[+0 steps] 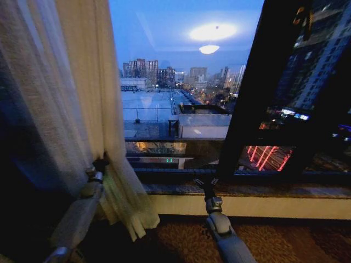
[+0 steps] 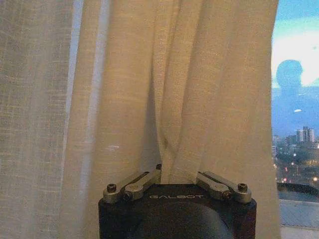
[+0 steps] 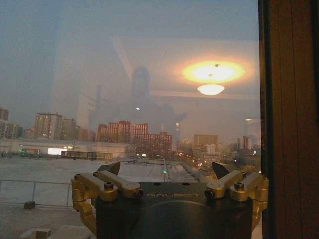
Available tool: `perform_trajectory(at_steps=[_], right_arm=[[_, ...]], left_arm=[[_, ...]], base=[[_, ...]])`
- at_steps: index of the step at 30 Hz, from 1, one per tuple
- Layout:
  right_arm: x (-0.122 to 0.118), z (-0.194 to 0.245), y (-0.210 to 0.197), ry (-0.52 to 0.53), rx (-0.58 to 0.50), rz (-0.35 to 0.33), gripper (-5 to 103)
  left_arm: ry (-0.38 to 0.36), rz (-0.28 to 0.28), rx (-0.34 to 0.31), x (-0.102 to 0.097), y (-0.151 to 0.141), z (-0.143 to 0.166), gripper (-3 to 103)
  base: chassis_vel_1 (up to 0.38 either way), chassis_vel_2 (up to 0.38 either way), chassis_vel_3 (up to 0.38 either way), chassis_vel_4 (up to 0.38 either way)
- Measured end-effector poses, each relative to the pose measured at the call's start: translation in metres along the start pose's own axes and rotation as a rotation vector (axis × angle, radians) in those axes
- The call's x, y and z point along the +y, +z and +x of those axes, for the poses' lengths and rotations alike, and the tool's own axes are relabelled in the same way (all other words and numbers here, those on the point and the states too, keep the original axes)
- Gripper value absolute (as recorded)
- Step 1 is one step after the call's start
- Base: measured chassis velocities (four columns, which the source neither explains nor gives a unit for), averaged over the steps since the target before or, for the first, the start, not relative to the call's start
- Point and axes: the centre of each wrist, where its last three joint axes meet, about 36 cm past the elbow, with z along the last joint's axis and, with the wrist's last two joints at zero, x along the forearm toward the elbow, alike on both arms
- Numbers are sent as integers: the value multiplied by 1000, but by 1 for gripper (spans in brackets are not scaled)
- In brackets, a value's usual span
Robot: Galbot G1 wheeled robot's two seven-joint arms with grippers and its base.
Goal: Open the curtains by pulling them apart, changing their state from closed to fully open.
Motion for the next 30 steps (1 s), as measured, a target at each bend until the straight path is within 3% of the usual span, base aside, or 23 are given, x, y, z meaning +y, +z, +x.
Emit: perform_trajectory(at_steps=[12, 30], right_arm=[[0, 0, 0, 0, 0, 0, 100], [0, 0, 0, 0, 0, 0, 100]], left_arm=[[36, 13, -4, -19, 4, 12, 2], [41, 9, 4, -23, 11, 20, 2]], base=[[0, 0, 0, 0], [110, 110, -95, -92]])
